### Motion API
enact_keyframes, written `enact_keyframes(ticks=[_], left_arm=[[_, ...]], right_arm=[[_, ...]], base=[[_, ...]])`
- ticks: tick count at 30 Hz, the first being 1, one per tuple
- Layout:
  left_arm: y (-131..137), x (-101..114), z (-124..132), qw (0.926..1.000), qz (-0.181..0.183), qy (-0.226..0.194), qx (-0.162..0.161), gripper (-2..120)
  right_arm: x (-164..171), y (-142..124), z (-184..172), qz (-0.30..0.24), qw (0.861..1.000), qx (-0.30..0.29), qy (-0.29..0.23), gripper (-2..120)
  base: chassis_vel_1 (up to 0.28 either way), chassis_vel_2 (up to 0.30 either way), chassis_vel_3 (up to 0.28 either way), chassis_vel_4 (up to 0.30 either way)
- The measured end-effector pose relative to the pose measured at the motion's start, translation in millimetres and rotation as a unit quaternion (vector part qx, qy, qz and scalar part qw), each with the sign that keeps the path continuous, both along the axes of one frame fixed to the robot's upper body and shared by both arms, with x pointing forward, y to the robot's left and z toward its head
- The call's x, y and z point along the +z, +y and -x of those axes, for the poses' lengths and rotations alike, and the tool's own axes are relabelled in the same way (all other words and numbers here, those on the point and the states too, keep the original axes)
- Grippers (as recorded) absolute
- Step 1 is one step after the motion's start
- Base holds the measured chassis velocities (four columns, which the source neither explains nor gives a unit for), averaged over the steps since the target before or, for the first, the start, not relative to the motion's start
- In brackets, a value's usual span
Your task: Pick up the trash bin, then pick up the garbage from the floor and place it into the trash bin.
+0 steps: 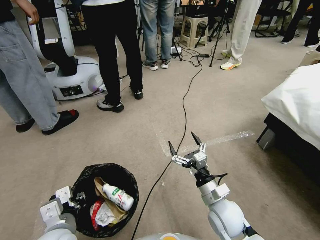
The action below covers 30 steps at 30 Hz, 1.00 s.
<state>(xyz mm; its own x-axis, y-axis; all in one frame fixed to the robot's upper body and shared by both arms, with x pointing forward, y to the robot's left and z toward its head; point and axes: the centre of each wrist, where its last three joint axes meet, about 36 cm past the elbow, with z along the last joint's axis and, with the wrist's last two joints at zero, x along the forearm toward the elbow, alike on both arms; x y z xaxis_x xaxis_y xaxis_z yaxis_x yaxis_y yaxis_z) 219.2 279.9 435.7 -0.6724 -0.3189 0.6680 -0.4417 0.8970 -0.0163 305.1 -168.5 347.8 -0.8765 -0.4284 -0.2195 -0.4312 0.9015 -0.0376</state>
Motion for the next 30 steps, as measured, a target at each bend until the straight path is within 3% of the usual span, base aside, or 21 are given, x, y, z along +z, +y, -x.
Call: enact_keyframes(ticks=[15, 25, 28, 30], left_arm=[[4.5, 13.6, -5.5, 0.9990, 0.015, -0.041, 0.009, 98], [8.6, 17.1, -8.2, 0.9982, 0.015, -0.055, 0.020, 100], [8.9, 23.7, -3.7, 0.9979, 0.004, -0.060, 0.023, 100], [6.3, 30.1, 5.3, 0.9976, -0.037, -0.055, 0.023, 100]], right_arm=[[-0.2, -3.7, 3.4, 0.002, 1.000, 0.006, -0.004, 100], [1.5, -3.3, 6.5, 0.003, 1.000, 0.012, -0.008, 100], [1.7, -3.1, 7.8, 0.003, 1.000, 0.013, -0.009, 100], [1.6, -2.1, 9.1, 0.001, 1.000, 0.012, -0.008, 100]], base=[[0.000, 0.000, 0.000, 0.000], [0.000, 0.000, 0.000, 0.000], [0.000, 0.000, 0.000, 0.000], [0.000, 0.000, 0.000, 0.000]])
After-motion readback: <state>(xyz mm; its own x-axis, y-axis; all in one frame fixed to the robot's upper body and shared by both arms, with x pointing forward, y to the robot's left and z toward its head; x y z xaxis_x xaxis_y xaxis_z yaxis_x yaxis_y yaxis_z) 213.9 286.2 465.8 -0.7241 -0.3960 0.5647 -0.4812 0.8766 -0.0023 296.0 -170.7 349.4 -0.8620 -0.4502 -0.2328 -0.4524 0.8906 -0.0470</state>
